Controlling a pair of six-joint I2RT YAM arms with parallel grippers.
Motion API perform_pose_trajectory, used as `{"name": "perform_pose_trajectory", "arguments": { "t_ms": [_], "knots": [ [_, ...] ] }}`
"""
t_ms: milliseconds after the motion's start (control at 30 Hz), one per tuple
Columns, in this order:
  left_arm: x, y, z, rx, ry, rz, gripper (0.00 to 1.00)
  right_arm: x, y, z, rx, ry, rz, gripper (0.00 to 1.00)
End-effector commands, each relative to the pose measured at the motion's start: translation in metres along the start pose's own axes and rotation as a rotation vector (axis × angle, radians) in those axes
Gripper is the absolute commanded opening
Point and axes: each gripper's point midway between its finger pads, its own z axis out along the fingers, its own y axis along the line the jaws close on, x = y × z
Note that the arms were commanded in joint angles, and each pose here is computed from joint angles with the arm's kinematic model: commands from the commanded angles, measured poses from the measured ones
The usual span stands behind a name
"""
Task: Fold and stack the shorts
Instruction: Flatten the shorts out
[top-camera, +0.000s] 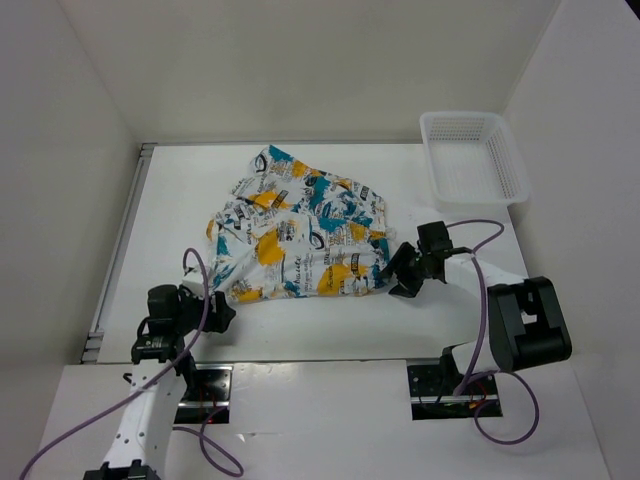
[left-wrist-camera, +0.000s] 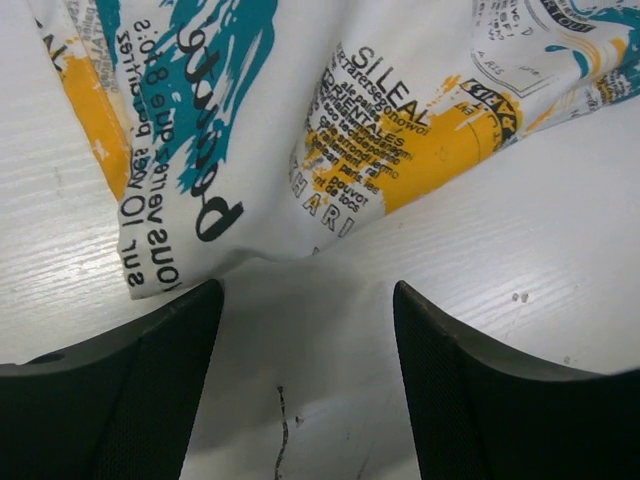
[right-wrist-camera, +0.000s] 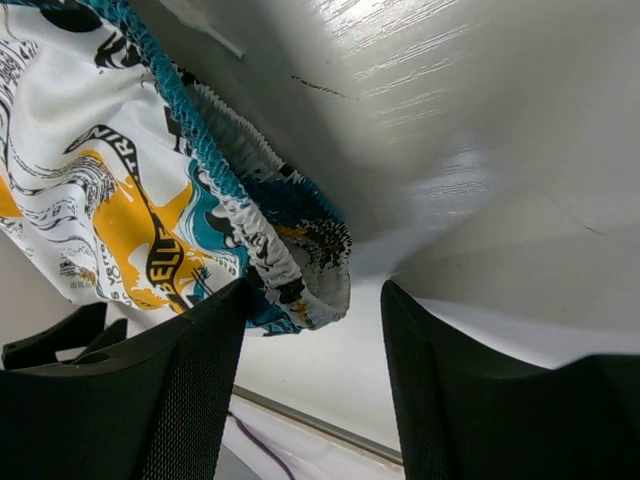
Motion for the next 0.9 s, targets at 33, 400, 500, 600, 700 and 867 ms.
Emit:
{"name": "perform_pose_trajectory", "arguments": {
  "t_ms": [33,400,500,600,700,867],
  "knots": [
    [0.016,0.011,0.004,-0.051,0.062,-0.029,0.75,0.001,0.008,0.005,-0.032,0.007,-0.041,0.61],
    [-0.03,0.019,0.022,-0.018,0.147,-0.071,0.79,-0.001,0.015,0.012,-0.033,0.017,-0.056,0.58],
    [-0.025,0.024,0.037,0.013,0.385,-0.188,0.82,-0.002,0.021,0.014,-0.042,0.016,-0.069,0.58],
    [-0.054,0.029,0.055,0.026,0.334,-0.153,0.82,-0.004,0.023,0.015,-0.043,0.016,-0.07,0.58],
    [-0.066,0.031,0.047,-0.002,0.295,-0.129,0.82,-0.007,0.022,0.014,-0.03,0.002,-0.078,0.58],
    [-0.054,0.031,0.037,-0.014,0.309,-0.152,0.82,-0.011,0.027,0.011,-0.039,-0.017,-0.085,0.58]
  ]
}}
